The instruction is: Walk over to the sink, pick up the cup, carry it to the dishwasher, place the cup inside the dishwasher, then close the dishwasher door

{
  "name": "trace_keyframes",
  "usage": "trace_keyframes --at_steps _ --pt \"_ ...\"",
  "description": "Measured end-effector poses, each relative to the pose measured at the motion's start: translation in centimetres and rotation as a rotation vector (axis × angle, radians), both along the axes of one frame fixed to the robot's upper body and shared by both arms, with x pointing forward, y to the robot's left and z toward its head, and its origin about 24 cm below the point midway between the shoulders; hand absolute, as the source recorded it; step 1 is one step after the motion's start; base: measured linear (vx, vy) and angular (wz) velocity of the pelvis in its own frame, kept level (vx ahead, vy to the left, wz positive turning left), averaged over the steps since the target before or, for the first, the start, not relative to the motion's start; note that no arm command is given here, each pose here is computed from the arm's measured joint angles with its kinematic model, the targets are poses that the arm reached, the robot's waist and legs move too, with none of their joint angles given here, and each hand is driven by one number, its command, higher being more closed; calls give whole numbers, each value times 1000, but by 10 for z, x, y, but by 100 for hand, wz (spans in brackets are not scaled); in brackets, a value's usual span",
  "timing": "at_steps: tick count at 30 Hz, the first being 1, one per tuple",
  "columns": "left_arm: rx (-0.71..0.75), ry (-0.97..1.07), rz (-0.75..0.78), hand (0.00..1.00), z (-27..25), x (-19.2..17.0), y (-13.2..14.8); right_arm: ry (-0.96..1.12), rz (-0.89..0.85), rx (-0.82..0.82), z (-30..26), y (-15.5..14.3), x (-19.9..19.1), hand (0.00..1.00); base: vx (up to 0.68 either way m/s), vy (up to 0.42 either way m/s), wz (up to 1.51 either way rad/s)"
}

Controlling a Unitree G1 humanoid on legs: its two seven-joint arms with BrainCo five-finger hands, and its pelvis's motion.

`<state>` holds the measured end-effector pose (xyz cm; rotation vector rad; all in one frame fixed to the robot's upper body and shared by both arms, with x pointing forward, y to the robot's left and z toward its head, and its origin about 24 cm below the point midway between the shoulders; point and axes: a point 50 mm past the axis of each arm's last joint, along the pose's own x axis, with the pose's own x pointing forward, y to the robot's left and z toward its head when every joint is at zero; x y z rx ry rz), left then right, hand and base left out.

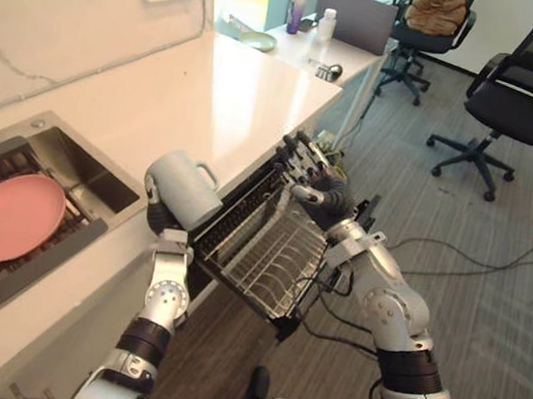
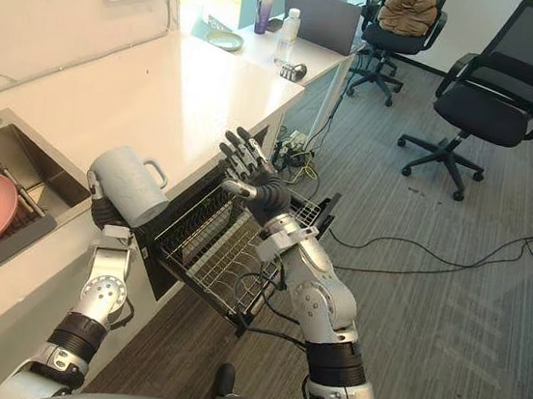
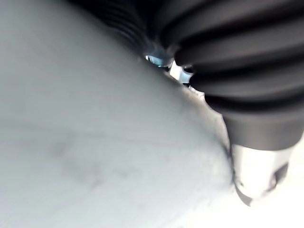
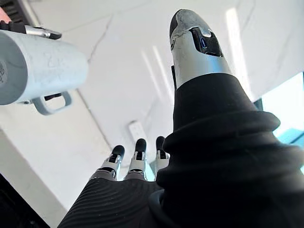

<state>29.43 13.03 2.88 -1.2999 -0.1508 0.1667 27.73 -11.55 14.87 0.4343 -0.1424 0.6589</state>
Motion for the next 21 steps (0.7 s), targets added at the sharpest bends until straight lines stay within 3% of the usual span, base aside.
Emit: trace_keyframes --at_steps 12,21 --pt "30 27 33 100 5 4 -6 -57 16 -278 17 36 11 0 -17 80 3" --pt "68 60 -48 100 2 3 -31 -46 23 -424 14 53 20 0 -14 21 4"
